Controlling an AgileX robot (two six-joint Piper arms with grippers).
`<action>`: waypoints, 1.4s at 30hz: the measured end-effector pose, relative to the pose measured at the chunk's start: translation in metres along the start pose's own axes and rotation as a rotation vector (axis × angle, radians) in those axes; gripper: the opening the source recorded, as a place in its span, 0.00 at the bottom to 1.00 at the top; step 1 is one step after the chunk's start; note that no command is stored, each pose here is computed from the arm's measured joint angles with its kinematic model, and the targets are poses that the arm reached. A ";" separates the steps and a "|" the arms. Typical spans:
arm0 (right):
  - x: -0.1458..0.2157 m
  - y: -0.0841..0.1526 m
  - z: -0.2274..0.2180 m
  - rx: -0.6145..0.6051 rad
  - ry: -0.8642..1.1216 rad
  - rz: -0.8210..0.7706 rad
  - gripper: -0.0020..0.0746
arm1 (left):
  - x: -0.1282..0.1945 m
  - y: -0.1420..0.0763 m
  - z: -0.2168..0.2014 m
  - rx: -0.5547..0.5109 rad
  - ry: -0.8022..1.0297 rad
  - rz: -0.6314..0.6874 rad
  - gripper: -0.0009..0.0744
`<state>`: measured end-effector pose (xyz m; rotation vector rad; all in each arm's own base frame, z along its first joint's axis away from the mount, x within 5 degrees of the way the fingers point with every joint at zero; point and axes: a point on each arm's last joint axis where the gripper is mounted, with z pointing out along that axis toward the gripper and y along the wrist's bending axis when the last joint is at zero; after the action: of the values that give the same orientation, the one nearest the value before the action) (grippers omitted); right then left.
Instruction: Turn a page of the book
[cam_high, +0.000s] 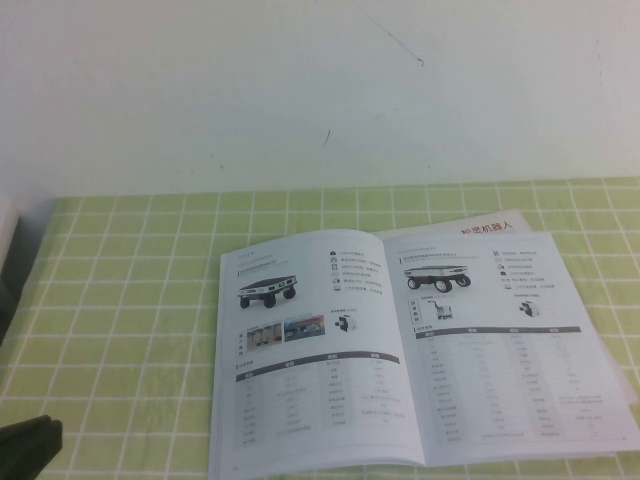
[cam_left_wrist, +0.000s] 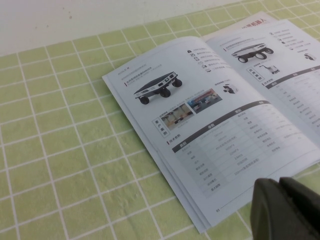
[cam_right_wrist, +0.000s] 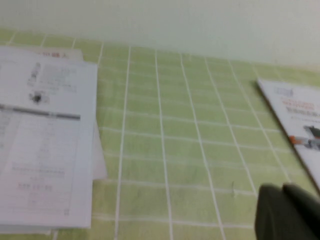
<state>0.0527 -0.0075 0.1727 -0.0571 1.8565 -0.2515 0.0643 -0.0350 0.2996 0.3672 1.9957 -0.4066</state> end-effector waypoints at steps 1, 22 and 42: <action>0.004 0.000 0.000 0.001 0.042 0.008 0.02 | 0.000 0.000 0.000 0.000 0.002 0.000 0.01; 0.005 -0.001 -0.001 0.007 0.072 0.031 0.02 | 0.001 0.000 0.000 -0.002 0.012 0.000 0.01; 0.005 -0.001 -0.001 0.008 0.074 0.031 0.02 | 0.068 0.029 0.030 -0.208 -0.285 -0.135 0.01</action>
<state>0.0501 -0.0090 0.1682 -0.0137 1.9287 -0.2420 0.0712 -0.0170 0.2218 0.0400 1.7674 -0.3129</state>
